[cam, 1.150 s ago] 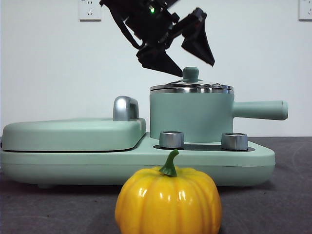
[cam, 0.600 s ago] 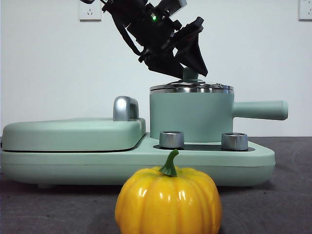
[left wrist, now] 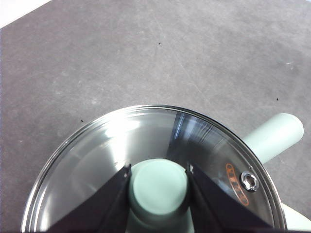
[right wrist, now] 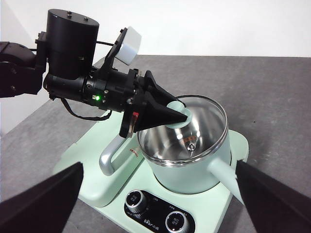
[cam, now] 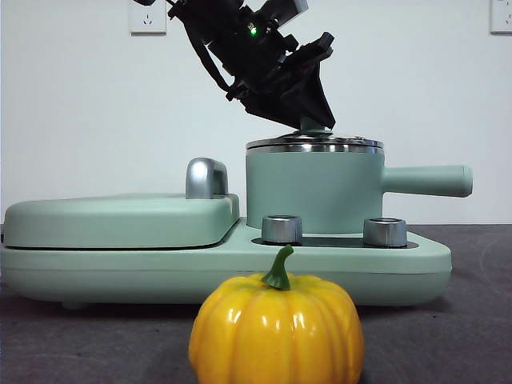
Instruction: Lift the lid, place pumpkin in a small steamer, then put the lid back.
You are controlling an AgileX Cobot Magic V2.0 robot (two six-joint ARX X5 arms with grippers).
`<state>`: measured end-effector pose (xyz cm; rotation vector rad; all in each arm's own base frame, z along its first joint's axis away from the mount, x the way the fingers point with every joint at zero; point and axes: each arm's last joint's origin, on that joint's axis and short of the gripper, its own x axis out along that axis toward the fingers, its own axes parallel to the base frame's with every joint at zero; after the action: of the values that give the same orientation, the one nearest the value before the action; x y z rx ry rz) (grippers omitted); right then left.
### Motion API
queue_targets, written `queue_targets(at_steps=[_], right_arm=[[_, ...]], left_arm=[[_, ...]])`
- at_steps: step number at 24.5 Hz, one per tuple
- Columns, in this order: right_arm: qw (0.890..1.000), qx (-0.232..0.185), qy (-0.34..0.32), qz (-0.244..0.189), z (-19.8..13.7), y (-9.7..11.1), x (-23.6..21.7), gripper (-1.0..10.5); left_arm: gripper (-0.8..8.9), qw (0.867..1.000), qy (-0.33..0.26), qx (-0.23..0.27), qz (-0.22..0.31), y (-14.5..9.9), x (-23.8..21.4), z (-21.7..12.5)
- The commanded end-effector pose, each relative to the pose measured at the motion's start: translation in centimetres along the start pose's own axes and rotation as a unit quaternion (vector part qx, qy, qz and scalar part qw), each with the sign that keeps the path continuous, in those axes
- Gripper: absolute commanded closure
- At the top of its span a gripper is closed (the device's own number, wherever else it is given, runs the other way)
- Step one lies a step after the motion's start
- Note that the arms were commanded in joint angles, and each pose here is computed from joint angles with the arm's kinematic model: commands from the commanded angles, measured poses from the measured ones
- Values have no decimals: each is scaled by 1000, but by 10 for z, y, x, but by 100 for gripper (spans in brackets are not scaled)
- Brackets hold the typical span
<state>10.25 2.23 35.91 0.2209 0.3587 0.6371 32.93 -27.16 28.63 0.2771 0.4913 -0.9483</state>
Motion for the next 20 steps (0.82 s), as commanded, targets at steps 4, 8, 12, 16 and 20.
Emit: queue_targets(at_steps=[4, 8, 12, 16, 20], right_arm=[[1000, -7, -7, 3, 4, 2, -1, 449], [1000, -10, -4, 11, 4, 2, 0, 449], [997, 3, 40, 59, 6, 7, 12, 449], [986, 11, 114, 124, 0, 21, 44, 449], [975, 2, 175, 135, -11, 36, 72, 449]], left_arm=[[728, 999, -39, 9, 7, -3, -17, 32], [728, 998, -63, 15, 12, -6, -42, 46], [728, 997, -70, 12, 23, -5, -78, 56], [728, 996, -74, 0, 51, 9, -117, 59], [728, 994, -71, -14, 79, 23, -141, 56]])
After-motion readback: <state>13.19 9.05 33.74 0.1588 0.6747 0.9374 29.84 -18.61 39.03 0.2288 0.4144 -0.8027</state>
